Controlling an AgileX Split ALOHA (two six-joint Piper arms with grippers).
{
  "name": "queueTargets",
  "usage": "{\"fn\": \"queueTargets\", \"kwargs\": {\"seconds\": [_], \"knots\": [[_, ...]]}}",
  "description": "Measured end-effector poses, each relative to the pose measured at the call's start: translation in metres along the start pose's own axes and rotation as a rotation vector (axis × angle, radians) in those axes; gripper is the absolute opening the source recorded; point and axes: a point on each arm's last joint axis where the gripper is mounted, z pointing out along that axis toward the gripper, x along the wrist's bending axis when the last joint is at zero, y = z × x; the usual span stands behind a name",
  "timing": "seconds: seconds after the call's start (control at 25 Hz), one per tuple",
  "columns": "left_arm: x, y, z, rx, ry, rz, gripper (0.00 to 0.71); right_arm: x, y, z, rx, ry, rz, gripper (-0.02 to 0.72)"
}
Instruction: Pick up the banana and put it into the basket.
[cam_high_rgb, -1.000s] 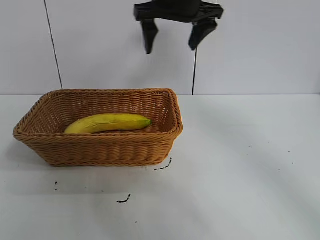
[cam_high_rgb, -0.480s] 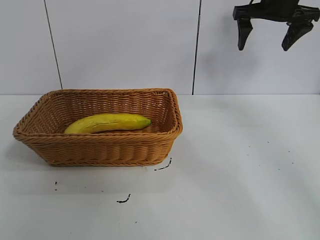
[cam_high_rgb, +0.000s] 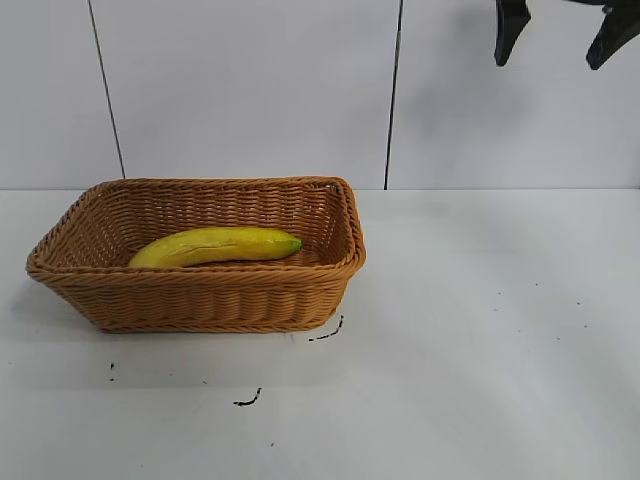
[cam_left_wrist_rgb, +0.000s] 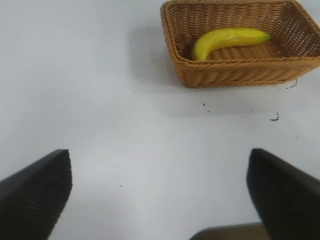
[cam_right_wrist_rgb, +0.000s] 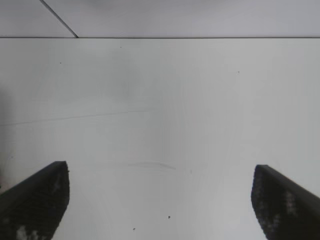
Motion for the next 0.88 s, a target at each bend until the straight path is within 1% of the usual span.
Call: {"fn": "queueTargets", "kwargs": {"seconds": [0.12, 0.36, 0.52, 0.68, 0.88], "knots": [[0.000, 0.000, 0.000, 0.000, 0.000, 0.000, 0.690, -0.001, -0.046, -0.007, 0.087, 0.005, -0.007, 0.692], [0.000, 0.000, 0.000, 0.000, 0.000, 0.000, 0.690, -0.003, -0.147, -0.024, 0.203, 0.014, -0.042, 0.692], [0.000, 0.000, 0.000, 0.000, 0.000, 0.000, 0.690, -0.005, -0.214, -0.028, 0.223, 0.022, -0.048, 0.692], [0.000, 0.000, 0.000, 0.000, 0.000, 0.000, 0.690, -0.006, -0.263, -0.029, 0.106, 0.023, -0.050, 0.692], [0.000, 0.000, 0.000, 0.000, 0.000, 0.000, 0.690, -0.006, -0.309, -0.038, -0.060, 0.041, -0.039, 0.692]]}}
